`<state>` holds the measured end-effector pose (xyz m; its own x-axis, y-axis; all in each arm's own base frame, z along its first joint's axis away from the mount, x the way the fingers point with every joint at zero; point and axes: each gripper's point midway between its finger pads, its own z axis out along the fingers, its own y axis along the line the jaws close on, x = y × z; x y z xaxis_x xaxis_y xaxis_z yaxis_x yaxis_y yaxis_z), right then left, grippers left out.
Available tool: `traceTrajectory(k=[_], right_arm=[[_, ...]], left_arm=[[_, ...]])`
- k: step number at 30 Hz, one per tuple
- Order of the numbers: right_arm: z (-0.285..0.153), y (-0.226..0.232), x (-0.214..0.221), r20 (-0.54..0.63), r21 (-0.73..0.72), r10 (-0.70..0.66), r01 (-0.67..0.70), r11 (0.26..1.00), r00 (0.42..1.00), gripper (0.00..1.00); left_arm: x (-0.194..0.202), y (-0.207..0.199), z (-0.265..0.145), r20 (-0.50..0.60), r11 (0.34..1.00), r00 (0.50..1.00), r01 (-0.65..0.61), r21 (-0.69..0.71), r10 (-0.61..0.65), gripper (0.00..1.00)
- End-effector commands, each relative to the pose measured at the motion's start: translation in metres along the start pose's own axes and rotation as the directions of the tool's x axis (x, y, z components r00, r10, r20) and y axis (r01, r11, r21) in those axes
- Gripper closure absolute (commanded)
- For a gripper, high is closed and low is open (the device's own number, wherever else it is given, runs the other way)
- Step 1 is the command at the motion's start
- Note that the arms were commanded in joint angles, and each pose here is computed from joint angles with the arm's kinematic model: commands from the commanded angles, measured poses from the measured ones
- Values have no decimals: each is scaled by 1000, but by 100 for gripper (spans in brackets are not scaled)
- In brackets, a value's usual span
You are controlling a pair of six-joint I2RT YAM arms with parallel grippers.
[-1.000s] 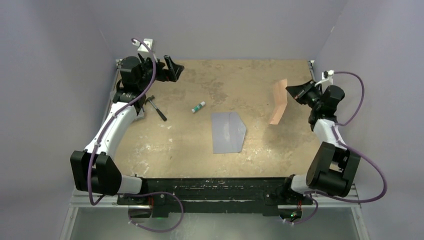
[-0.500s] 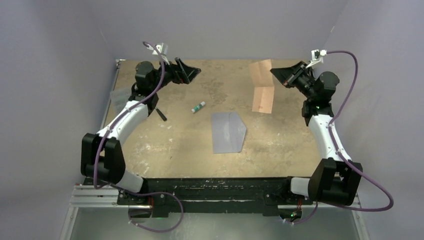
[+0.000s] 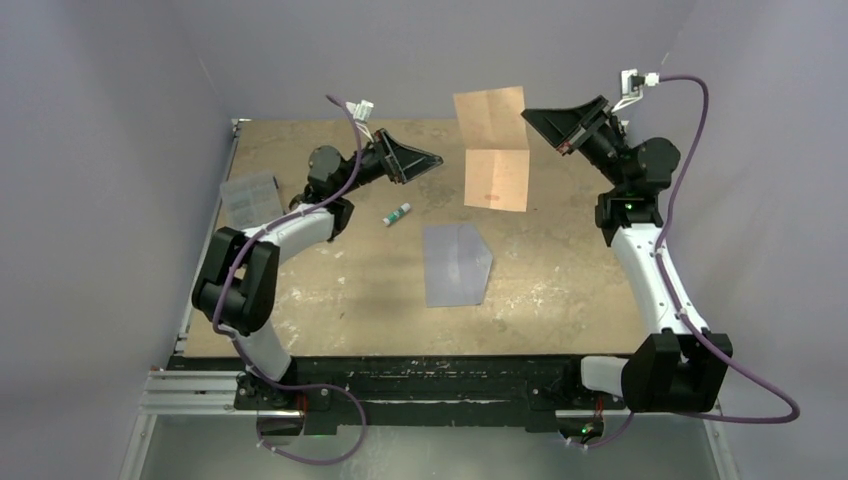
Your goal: Place the letter into the envelope and seal it
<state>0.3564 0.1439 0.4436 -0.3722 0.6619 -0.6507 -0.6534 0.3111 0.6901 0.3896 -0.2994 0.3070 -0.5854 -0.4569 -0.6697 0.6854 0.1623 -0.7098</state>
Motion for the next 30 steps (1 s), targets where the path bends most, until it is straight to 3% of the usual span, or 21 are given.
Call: traceTrajectory(k=[1,10,13,16,21,22,26,30], right_arm=[[0,80,-30,59,-192,-40,50,980,997,100],[-2,118,-46,68,-296,53,-31,955,996,100],[-4,121,-46,70,-312,70,-45,949,995,100],[-4,115,-46,85,-293,75,-47,955,994,100],[-1,103,-47,106,-264,72,-42,964,992,100],[0,100,-47,107,-254,67,-38,966,992,100],[9,72,-46,99,-131,10,3,991,995,99],[9,45,-37,75,-38,-122,126,991,990,43]], left_arm=[[-11,-71,9,35,959,998,-63,275,56,8],[-5,-124,34,43,901,997,-70,428,57,8],[-10,-135,37,45,875,998,-69,479,54,14],[-14,-147,35,41,845,998,-62,532,48,33],[-7,-150,30,13,835,998,-52,547,54,92],[-5,-148,30,9,839,998,-54,541,58,100],[-3,-143,31,-3,863,996,-73,500,86,100],[-7,-139,35,-16,891,997,-60,449,75,100]])
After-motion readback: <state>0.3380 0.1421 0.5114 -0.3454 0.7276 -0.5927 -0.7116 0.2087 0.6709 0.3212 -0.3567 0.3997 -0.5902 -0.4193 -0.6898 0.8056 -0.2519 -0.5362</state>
